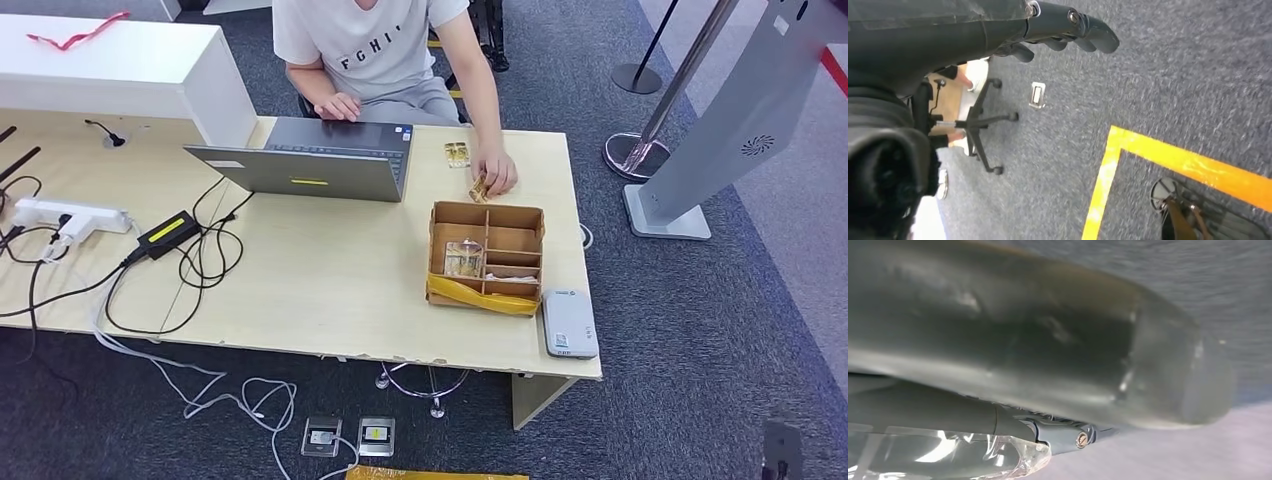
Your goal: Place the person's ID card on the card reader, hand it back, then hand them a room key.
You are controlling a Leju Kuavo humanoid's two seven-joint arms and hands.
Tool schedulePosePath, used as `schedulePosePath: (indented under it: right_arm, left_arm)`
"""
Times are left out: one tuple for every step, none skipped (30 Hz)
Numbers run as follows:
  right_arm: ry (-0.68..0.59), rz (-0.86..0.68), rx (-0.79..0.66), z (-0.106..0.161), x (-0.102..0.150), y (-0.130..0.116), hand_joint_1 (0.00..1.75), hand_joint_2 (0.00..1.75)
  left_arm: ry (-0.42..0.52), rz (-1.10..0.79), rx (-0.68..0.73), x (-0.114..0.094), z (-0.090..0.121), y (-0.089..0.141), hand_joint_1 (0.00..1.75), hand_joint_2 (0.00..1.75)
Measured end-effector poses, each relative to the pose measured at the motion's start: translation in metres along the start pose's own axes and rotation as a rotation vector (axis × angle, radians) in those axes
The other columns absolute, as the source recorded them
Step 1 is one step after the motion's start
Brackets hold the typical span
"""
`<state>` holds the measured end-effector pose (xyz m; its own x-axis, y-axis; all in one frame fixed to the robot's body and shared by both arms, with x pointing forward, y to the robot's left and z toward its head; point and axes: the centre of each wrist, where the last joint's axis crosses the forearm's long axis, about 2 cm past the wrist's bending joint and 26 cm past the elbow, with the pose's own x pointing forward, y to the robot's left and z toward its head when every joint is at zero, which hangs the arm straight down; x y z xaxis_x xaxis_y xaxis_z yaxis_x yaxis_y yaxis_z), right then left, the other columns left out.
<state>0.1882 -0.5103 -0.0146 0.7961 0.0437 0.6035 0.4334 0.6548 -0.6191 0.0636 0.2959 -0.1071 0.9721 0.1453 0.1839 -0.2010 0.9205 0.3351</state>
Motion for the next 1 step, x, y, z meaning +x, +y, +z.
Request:
schedulePosePath:
  right_arm:
    - [0.018, -0.007, 0.002, 0.0022, -0.0088, 0.001, 0.0, 0.0]
  left_arm:
    - [0.002, 0.002, -0.005, -0.0001, -0.0001, 0.0002, 0.0, 0.0]
